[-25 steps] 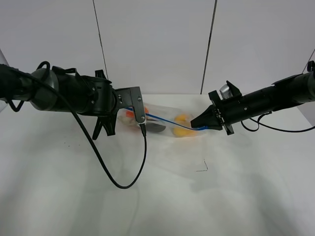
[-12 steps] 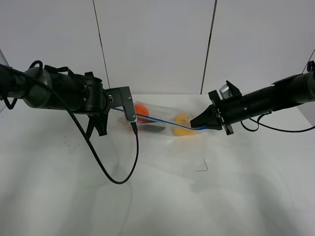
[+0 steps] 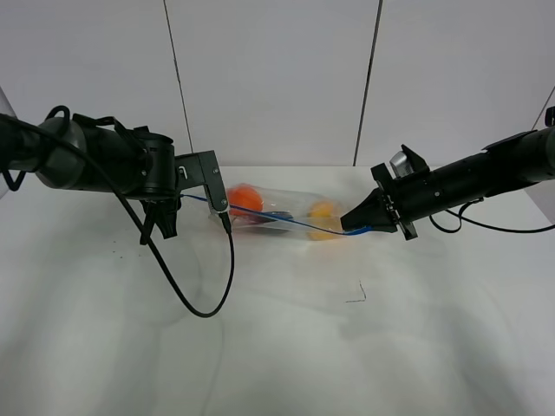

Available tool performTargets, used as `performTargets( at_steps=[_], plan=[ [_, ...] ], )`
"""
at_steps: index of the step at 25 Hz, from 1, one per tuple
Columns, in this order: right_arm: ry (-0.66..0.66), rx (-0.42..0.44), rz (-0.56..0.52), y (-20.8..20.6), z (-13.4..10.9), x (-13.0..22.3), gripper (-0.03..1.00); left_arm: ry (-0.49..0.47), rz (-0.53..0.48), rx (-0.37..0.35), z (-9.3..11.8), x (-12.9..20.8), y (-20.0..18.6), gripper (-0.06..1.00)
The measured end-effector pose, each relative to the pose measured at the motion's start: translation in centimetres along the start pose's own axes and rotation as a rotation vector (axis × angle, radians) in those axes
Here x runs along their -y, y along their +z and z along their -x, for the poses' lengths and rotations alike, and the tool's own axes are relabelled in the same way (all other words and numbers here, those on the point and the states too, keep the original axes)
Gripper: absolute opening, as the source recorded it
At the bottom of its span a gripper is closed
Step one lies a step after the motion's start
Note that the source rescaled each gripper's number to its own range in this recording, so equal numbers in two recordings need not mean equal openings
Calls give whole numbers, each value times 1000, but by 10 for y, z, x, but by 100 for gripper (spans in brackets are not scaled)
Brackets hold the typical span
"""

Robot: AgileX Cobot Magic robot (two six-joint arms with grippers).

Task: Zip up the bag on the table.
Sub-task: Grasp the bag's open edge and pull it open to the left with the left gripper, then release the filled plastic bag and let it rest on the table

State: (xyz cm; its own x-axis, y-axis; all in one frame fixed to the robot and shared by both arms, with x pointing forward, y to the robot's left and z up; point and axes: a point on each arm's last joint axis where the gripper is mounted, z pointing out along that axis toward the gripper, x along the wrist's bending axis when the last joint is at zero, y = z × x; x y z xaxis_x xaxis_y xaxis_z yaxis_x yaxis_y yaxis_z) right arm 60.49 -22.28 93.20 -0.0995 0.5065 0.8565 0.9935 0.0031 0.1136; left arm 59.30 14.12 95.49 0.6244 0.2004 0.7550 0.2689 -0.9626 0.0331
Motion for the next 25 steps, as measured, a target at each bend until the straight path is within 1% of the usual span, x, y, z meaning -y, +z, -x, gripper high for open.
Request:
performTargets(
  at_steps=[1,2,3,5,11,16,21,25],
  plan=[
    [0,0,0,0,0,0,0,-11,3,-2,-1,0,-1,61],
    [0,1,-1,0,0,0,0,-26,5,-5,-2,0,-2,70],
    [-1,1,-1,0,0,0,0,-40,5,-6,-2,0,-3,75],
    [-1,1,-1,0,0,0,0,-53,4,-8,-3,0,-3,81],
    [-4,1,-1,0,0,0,0,-67,52,6,-2,-4,-3,86],
    [-4,1,-2,0,0,0,0,-68,64,9,-2,-5,-3,97],
    [-5,1,-2,0,0,0,0,-82,88,8,-4,-6,-7,99],
    [-11,-3,1,0,0,0,0,-124,94,-6,-13,-4,-17,99]
  ],
)
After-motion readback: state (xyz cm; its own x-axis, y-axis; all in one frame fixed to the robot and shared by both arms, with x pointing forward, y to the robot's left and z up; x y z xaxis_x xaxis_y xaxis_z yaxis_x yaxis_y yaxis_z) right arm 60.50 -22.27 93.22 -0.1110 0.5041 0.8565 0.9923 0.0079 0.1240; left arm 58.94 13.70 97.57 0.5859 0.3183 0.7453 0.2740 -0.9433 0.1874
